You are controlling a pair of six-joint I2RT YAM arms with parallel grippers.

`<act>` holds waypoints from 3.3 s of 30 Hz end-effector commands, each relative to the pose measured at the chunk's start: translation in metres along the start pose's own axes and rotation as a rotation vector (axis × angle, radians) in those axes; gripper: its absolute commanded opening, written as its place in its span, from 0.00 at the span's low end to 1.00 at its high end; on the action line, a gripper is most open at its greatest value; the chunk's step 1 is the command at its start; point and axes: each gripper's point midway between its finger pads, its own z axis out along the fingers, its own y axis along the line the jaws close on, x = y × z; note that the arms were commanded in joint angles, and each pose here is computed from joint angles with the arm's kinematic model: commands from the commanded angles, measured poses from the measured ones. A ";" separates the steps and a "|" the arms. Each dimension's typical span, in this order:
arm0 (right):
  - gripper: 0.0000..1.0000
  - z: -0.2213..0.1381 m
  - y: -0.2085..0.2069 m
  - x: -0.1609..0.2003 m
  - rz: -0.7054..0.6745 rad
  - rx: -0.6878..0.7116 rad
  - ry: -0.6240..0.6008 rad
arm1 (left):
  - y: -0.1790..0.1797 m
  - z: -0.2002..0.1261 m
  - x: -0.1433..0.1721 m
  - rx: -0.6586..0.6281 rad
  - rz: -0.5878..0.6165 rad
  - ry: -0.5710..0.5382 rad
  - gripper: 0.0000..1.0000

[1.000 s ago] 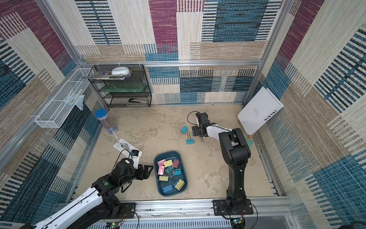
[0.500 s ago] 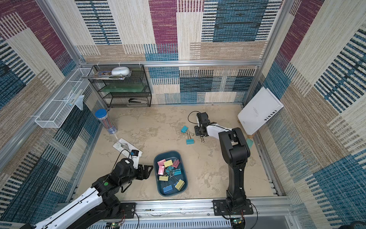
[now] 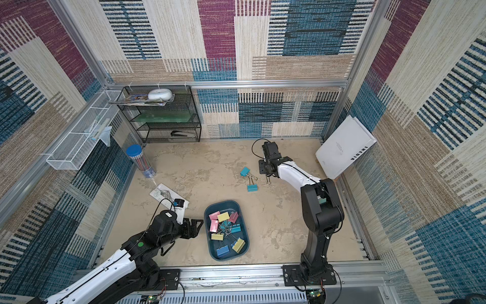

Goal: Put the binder clips in the storage box
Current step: Pick up the binder clip at the center of the board, then place the binder clip in the storage box, then pick up the binder clip at the center of the board.

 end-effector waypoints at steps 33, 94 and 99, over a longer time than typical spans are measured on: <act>0.44 -0.056 0.180 0.151 0.018 -0.096 0.119 | -0.008 -0.011 -0.002 0.069 0.018 -0.054 0.83; 0.88 0.078 0.080 0.012 -0.598 -0.227 -0.004 | -0.008 -0.009 -0.003 0.065 0.020 -0.050 0.83; 0.89 0.086 0.079 0.020 -0.621 -0.240 0.008 | -0.007 -0.009 -0.003 0.063 0.020 -0.050 0.83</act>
